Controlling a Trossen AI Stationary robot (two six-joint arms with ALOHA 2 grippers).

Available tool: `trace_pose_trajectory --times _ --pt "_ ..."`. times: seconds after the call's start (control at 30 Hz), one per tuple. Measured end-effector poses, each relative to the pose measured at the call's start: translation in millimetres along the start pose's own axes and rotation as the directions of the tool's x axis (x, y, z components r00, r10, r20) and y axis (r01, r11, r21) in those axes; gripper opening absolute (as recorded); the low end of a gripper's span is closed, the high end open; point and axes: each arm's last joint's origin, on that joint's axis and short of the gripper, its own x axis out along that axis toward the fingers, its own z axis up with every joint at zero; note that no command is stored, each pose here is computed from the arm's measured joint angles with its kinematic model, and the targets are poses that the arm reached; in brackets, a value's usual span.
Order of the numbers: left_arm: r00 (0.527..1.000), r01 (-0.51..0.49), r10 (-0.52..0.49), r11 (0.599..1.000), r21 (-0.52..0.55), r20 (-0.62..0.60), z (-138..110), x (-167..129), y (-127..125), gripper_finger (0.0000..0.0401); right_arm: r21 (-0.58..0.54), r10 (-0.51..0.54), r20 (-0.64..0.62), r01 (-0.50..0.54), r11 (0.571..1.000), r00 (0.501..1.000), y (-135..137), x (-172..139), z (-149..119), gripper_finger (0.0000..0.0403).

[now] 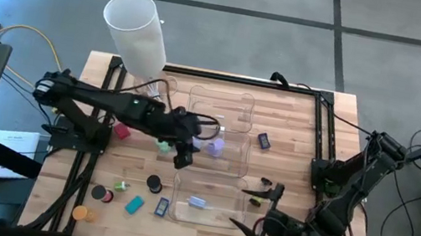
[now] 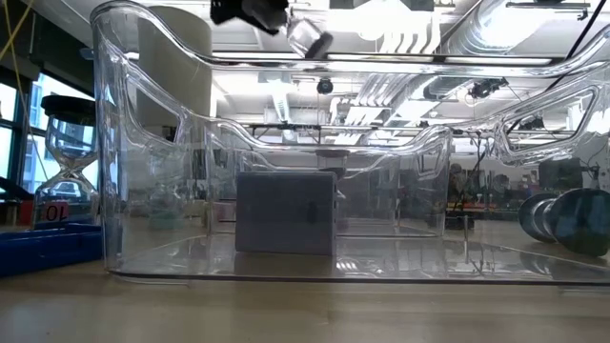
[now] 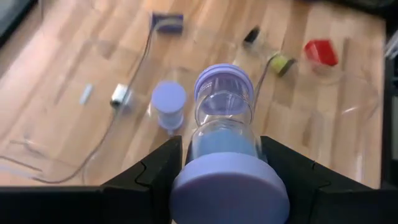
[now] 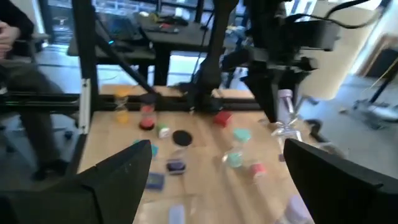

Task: Pick & Place Office items
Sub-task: Put the purple hourglass into the middle transparent bin

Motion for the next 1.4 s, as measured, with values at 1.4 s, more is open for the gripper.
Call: trace_pose_trajectory --times 1.4 --pt "0.846 -0.155 0.1 0.986 -0.061 -0.524 -21 122 70 0.0184 0.035 -0.034 -0.119 0.038 0.999 0.992 3 22 -27 0.0354"
